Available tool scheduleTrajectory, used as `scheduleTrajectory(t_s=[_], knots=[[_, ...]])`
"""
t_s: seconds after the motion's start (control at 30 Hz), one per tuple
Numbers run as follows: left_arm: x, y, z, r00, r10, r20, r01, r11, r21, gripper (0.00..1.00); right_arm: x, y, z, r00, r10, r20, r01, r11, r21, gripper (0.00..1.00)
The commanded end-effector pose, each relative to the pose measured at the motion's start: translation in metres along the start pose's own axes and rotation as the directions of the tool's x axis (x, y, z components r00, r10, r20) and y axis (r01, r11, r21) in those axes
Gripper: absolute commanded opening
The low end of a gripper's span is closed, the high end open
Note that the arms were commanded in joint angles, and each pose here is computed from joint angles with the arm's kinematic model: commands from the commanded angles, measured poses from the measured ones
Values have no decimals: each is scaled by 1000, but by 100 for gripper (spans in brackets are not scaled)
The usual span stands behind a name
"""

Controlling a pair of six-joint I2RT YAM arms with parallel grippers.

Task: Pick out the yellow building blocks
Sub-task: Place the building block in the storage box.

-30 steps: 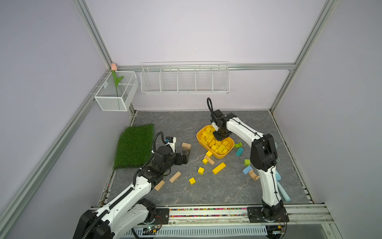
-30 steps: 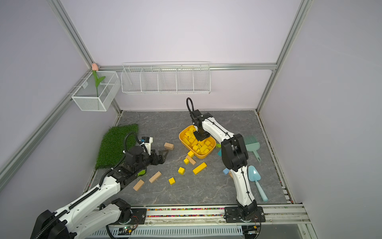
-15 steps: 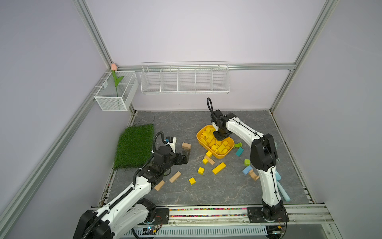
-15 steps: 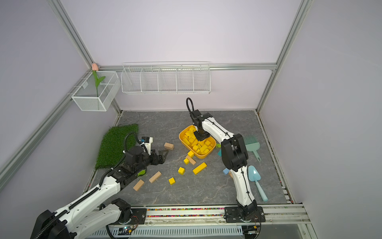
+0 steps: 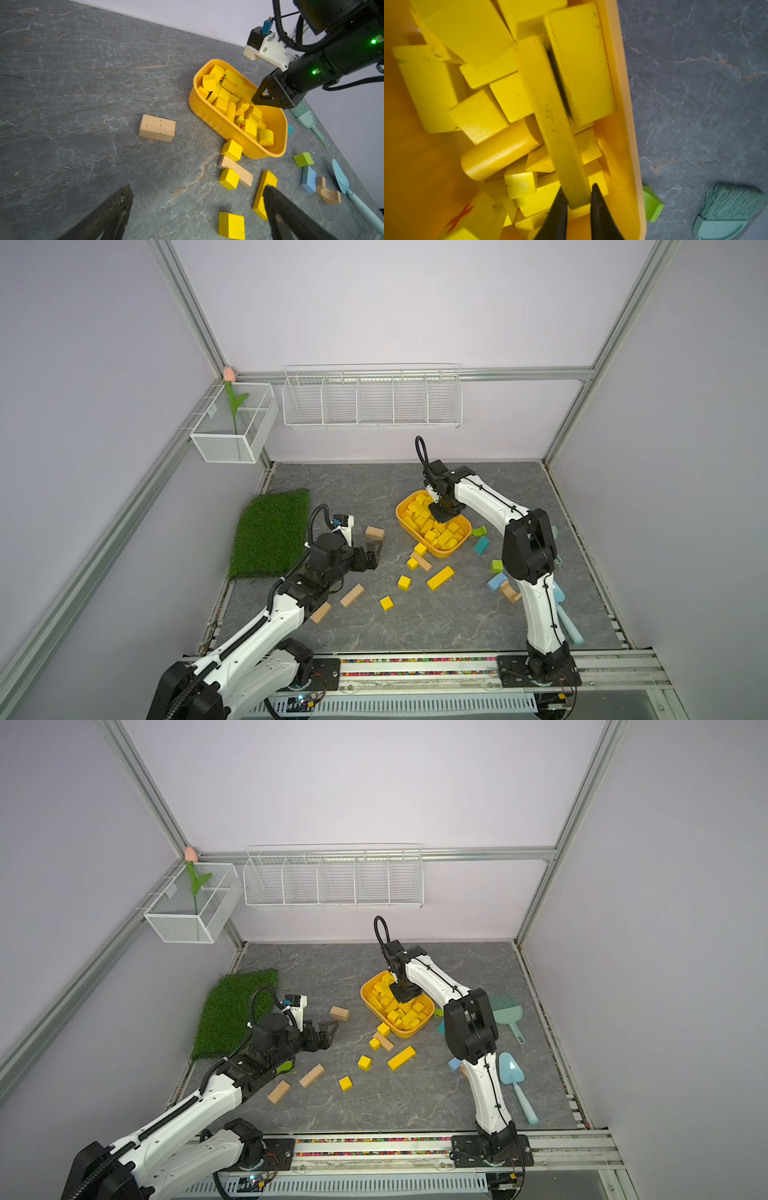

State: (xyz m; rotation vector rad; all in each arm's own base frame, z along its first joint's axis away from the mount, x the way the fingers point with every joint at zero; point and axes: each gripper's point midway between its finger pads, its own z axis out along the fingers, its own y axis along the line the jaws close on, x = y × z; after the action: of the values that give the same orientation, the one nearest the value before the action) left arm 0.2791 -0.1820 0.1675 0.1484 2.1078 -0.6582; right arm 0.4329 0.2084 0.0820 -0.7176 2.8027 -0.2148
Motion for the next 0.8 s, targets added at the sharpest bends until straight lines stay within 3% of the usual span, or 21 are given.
scheduleTrajectory(t_s=[0.0, 0.2, 0.63, 0.77], knots=[[-14, -4, -4, 999, -20, 42, 19, 1000, 16, 100, 2, -4, 4, 1000, 21, -21, -20, 1000, 19, 20], [-14, -4, -4, 999, -19, 42, 19, 1000, 14, 100, 6, 9, -9, 999, 52, -1, -52, 996, -72, 21], [-14, -4, -2, 999, -22, 35, 21, 1000, 10, 100, 29, 16, -88, 982, 136, 129, -113, 979, -167, 25], [-13, -3, -1, 999, -24, 32, 23, 1000, 11, 100, 34, 12, -86, 981, 140, 134, -119, 980, -157, 27]])
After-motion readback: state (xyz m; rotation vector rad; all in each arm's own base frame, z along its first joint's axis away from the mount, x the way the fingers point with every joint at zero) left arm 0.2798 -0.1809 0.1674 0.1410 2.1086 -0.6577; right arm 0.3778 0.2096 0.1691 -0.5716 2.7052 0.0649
